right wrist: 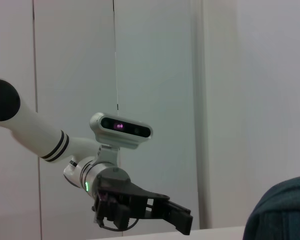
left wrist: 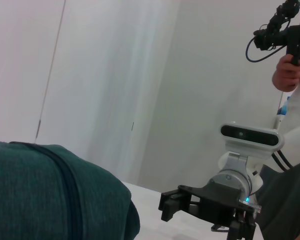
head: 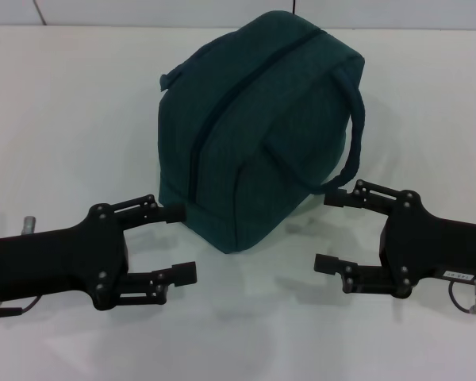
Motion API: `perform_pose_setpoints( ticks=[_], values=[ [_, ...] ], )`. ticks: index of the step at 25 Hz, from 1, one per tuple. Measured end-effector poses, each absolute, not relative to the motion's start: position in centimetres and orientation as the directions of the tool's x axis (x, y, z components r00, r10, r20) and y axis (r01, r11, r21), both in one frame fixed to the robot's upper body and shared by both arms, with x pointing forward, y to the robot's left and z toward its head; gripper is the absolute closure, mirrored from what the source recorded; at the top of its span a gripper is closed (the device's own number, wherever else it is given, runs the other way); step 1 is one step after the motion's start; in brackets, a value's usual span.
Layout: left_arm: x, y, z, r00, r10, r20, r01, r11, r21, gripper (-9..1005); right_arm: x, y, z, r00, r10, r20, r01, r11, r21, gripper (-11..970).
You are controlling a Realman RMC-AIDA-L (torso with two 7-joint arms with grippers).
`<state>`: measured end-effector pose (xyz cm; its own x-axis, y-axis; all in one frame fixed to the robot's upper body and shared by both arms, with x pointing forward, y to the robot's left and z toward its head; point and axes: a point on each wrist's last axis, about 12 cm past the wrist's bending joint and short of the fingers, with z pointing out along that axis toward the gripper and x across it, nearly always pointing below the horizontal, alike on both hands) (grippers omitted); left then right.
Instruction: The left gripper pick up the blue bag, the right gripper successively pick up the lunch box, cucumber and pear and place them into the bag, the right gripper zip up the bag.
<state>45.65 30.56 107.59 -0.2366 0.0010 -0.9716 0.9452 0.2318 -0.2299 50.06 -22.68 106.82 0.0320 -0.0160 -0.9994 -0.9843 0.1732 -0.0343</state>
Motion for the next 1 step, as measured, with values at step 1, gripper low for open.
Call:
perform_pose_setpoints(
  ticks=[1],
  values=[
    [45.62, 30.58, 107.58, -0.235, 0.002, -0.972, 0.945, 0.233, -0.228, 158, 50.07, -22.7, 106.82, 0.032, -0.017, -0.999, -0.984, 0.173, -0.035, 151]
  ],
)
